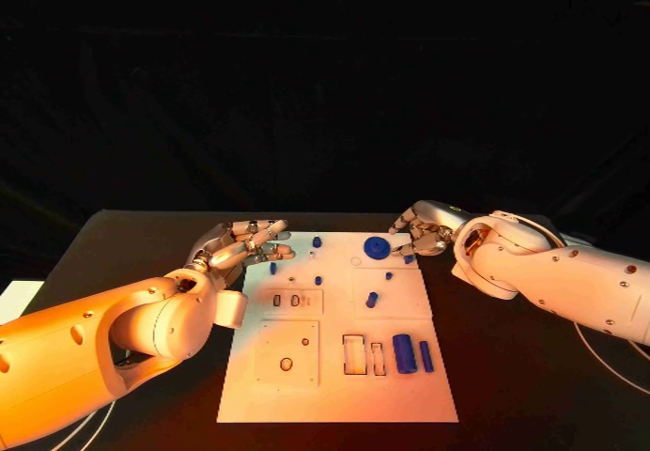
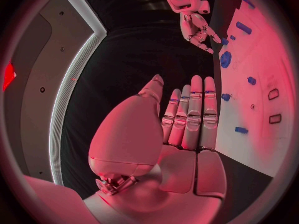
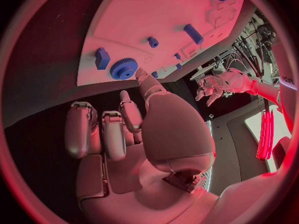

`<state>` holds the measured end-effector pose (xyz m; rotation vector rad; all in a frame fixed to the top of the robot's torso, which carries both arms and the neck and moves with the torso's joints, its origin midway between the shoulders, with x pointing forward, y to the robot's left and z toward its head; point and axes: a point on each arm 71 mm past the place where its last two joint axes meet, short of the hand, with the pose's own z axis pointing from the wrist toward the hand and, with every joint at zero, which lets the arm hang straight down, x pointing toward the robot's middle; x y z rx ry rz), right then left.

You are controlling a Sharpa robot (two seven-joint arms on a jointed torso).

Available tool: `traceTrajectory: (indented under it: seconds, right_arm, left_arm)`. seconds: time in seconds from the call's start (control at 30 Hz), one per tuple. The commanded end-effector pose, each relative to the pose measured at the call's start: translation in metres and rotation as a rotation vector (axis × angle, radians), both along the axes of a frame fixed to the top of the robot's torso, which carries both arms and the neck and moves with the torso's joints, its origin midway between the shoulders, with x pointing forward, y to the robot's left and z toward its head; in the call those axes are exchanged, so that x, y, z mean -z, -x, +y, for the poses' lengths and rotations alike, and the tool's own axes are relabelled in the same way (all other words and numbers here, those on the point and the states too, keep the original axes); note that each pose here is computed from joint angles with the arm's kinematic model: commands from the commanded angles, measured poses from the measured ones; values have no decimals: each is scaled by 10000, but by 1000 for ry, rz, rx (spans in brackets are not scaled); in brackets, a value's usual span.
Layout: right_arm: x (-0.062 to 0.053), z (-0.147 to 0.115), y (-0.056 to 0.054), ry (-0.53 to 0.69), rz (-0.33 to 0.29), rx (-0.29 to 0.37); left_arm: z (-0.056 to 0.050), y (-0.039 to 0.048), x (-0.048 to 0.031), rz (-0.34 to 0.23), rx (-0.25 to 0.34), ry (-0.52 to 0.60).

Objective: Assemble the parts on the task board

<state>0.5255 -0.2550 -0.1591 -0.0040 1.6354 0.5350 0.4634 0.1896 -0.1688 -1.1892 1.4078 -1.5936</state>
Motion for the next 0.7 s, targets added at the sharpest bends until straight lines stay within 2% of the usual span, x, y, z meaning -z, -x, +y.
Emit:
traceTrajectory:
  seconds: [0.03, 0.7]
  right_arm:
    - [34, 26, -29, 45, 21, 22]
    - [122, 179, -191, 75, 81, 82]
  left_arm:
    - [-23, 1, -13, -8, 18, 15]
    - [-38, -5, -8, -6, 23, 15]
